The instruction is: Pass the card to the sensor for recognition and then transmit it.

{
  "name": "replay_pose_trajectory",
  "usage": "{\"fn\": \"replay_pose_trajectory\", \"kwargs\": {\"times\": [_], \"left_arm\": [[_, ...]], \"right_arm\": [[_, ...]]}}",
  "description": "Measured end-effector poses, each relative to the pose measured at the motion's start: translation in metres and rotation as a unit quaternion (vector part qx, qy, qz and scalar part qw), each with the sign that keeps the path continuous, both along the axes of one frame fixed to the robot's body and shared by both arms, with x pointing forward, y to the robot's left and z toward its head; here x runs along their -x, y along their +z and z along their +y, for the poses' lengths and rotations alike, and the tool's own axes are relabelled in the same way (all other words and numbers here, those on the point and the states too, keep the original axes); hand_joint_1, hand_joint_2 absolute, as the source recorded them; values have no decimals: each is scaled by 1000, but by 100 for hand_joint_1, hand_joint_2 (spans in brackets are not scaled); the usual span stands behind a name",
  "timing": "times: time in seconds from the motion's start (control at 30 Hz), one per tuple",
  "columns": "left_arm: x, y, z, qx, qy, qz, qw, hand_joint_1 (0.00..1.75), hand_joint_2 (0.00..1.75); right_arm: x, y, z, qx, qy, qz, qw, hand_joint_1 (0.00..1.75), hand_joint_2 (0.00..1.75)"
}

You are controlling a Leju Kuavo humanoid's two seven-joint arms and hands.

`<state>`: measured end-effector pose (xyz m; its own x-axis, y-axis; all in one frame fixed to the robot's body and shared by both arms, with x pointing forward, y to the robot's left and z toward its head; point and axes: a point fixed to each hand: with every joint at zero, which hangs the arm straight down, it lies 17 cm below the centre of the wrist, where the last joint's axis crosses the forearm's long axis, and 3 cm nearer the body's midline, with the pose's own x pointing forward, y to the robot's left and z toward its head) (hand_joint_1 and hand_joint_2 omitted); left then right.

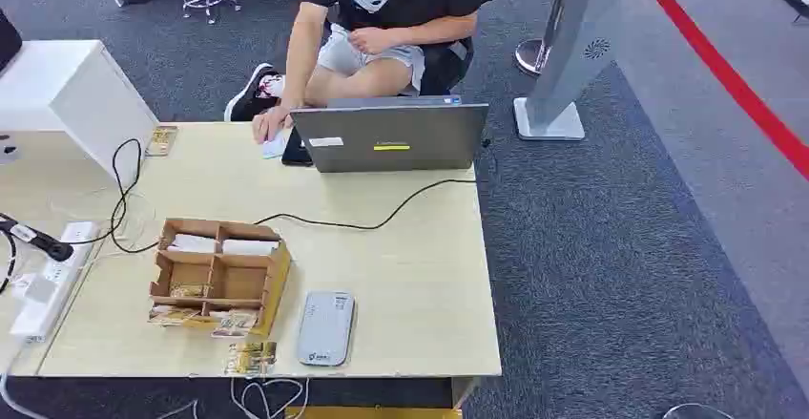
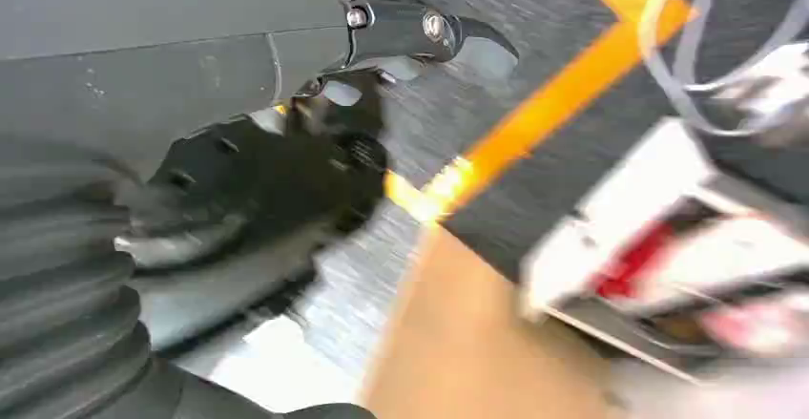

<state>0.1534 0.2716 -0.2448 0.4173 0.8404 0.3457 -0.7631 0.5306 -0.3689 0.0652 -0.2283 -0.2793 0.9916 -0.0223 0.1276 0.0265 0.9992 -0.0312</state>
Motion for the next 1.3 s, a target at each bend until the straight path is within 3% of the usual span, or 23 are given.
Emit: {"fn": "replay_pose_trajectory", "kwargs": {"times": [0.13,0.37,0.53,0.77,0.9,0.97,1.3], "left_arm": [[-13,12,25,-5,83,-50,995,0,175],[-51,41,63,-25,130,-143,981,0,175],[-68,63,88,-54,163,-205,964,0,175],[-102,103,119,-143,151,-286,936,0,175],[-149,142,118,-183,83,-337,920,0,175],[-177,178,125,-196,84,-376,902,0,175],[-177,201,140,-237,99,-416,872,0,175]], "right_arm": [[-7,2,10,-15,10,2,1000,0,175],[-68,13,7,-39,-39,-14,998,0,175],[-87,18,7,-53,-62,-21,996,0,175],[-81,16,0,-61,-103,-33,992,0,175],[-64,11,-8,-54,-147,-22,987,0,175],[-60,10,-7,-54,-153,-15,987,0,175],[-63,11,-2,-56,-161,-8,985,0,175]]}}
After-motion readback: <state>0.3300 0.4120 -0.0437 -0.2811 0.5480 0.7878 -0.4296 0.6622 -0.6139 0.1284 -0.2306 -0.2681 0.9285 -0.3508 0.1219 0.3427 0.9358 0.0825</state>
